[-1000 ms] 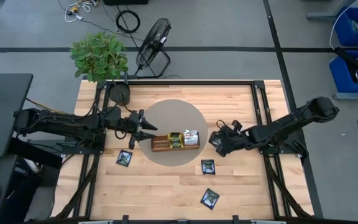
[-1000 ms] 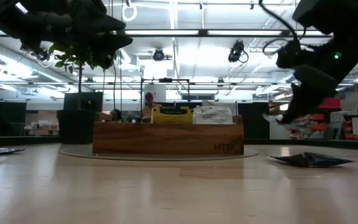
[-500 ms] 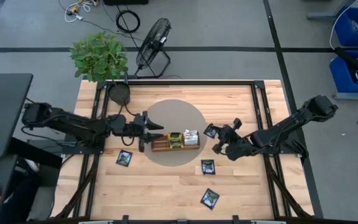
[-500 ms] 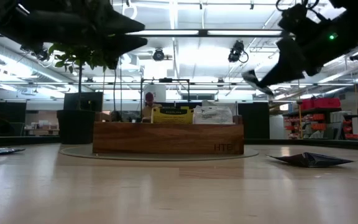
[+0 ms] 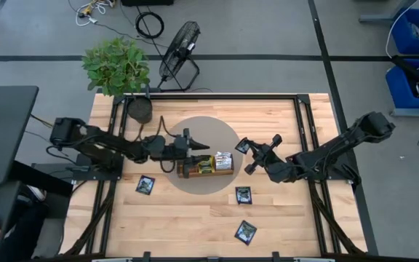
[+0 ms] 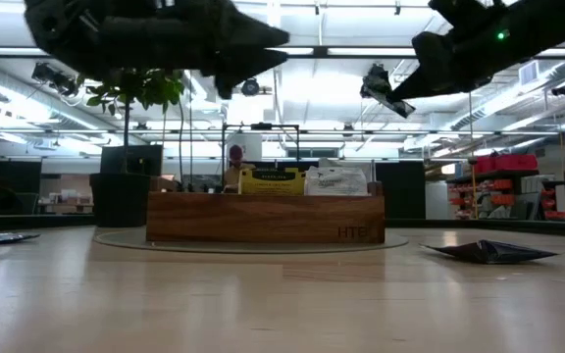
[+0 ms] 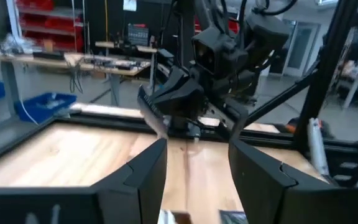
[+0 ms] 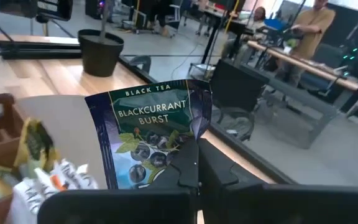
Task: Pick & Place Tea
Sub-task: Put the purple tea bag into the left section of the wooden organizer
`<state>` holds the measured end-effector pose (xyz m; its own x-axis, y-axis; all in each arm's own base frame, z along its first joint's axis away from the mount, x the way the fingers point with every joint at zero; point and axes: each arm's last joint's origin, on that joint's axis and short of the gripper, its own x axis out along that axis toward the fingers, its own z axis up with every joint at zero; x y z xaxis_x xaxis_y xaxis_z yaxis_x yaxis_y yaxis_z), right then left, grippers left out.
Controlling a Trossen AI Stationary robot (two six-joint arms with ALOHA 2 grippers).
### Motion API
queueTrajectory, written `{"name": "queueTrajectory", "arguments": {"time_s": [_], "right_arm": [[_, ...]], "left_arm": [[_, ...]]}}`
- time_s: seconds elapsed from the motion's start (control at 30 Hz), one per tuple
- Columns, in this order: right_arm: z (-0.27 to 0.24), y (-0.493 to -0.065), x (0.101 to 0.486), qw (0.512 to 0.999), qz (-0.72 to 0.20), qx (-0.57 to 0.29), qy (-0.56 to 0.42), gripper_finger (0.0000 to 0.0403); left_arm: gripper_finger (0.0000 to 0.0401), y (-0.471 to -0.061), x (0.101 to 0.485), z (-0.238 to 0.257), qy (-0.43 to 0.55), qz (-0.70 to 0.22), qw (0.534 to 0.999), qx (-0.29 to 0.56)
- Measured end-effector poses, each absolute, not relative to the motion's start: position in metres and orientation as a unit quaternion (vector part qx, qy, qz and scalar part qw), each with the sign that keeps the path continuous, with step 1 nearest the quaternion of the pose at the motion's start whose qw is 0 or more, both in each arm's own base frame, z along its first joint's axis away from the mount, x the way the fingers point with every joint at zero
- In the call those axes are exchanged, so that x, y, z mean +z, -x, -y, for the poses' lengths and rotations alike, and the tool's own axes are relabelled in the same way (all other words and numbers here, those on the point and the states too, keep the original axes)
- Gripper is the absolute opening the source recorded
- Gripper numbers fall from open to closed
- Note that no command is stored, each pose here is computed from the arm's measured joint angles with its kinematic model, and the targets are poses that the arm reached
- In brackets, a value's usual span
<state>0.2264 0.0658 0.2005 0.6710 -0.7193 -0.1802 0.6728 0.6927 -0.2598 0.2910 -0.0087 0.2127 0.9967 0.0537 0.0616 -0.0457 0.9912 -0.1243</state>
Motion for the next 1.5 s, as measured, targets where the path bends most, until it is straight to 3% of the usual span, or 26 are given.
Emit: {"name": "queueTrajectory", "arguments": {"time_s": [0.37, 0.53, 1.07, 1.27, 1.5], "right_arm": [[-0.069, -0.240, 0.200, 0.897, -0.139, -0.387, 0.161, 0.0000], [-0.071, -0.247, 0.203, 0.888, -0.150, -0.391, 0.190, 0.0000], [-0.072, -0.252, 0.213, 0.903, -0.133, -0.361, 0.190, 0.0000], [-0.071, -0.254, 0.216, 0.904, -0.129, -0.355, 0.199, 0.0000], [-0.072, -0.254, 0.215, 0.910, -0.129, -0.341, 0.198, 0.0000]], "left_arm": [[0.0179, -0.347, 0.219, 0.000, 0.010, 0.022, 0.998, 0.061], [0.0179, -0.366, 0.220, -0.001, -0.006, -0.023, 0.998, 0.062], [0.0167, -0.368, 0.222, -0.013, 0.020, -0.035, 0.995, 0.091], [0.0127, -0.368, 0.220, -0.014, 0.025, -0.047, 0.994, 0.094], [0.0015, -0.368, 0.219, -0.014, 0.015, -0.051, 0.994, 0.093]]}}
